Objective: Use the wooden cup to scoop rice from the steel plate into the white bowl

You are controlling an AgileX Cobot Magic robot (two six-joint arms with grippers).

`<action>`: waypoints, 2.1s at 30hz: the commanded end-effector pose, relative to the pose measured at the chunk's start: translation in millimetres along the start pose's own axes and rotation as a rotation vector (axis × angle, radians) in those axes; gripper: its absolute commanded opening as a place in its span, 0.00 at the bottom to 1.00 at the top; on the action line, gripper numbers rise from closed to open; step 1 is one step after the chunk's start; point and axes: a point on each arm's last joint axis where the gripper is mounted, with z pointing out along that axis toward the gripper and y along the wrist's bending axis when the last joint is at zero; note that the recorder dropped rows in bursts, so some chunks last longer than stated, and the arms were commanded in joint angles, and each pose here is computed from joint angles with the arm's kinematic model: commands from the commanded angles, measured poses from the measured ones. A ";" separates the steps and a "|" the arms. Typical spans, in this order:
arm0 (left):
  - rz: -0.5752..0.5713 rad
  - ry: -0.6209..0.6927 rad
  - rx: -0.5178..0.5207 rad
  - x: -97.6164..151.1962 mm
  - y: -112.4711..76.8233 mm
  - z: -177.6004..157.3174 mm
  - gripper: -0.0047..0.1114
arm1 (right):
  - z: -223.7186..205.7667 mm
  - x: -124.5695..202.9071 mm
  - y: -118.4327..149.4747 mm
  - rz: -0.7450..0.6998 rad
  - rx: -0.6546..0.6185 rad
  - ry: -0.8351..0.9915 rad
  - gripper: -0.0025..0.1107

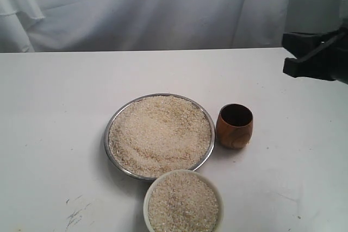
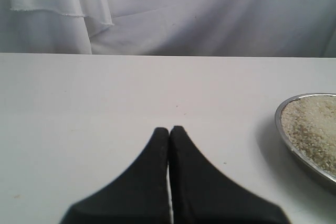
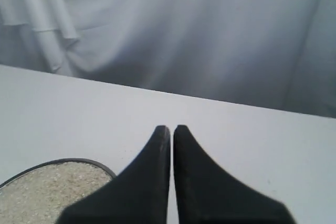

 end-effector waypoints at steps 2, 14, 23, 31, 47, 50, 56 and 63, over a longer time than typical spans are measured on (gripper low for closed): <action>-0.004 -0.007 0.002 0.7 -0.1 0.0 0.04 | -29.0 -4.2 6.7 0.087 0.174 -0.001 0.02; -0.004 -0.007 0.002 0.7 -0.1 0.0 0.04 | -70.1 -15.3 25.1 0.137 0.251 0.041 0.02; -0.004 -0.007 0.002 0.7 -0.1 0.0 0.04 | -74.4 -18.4 26.3 0.132 0.249 0.022 0.02; -0.004 -0.007 0.002 0.7 -0.1 0.0 0.04 | -74.3 -18.3 26.3 0.128 0.249 0.023 0.02; -0.004 -0.007 0.002 0.7 -0.1 0.0 0.04 | -159.8 -23.9 20.0 0.159 0.477 0.019 0.02; -0.004 -0.007 0.002 0.7 -0.1 0.0 0.04 | -177.0 -24.9 24.3 0.146 0.511 -0.038 0.02; -0.004 -0.007 0.002 0.7 -0.1 0.0 0.04 | -191.5 -5.1 29.4 0.142 0.544 -0.098 0.02; -0.004 -0.007 0.002 0.7 -0.1 0.0 0.04 | -189.2 25.2 29.7 0.147 0.538 -0.073 0.02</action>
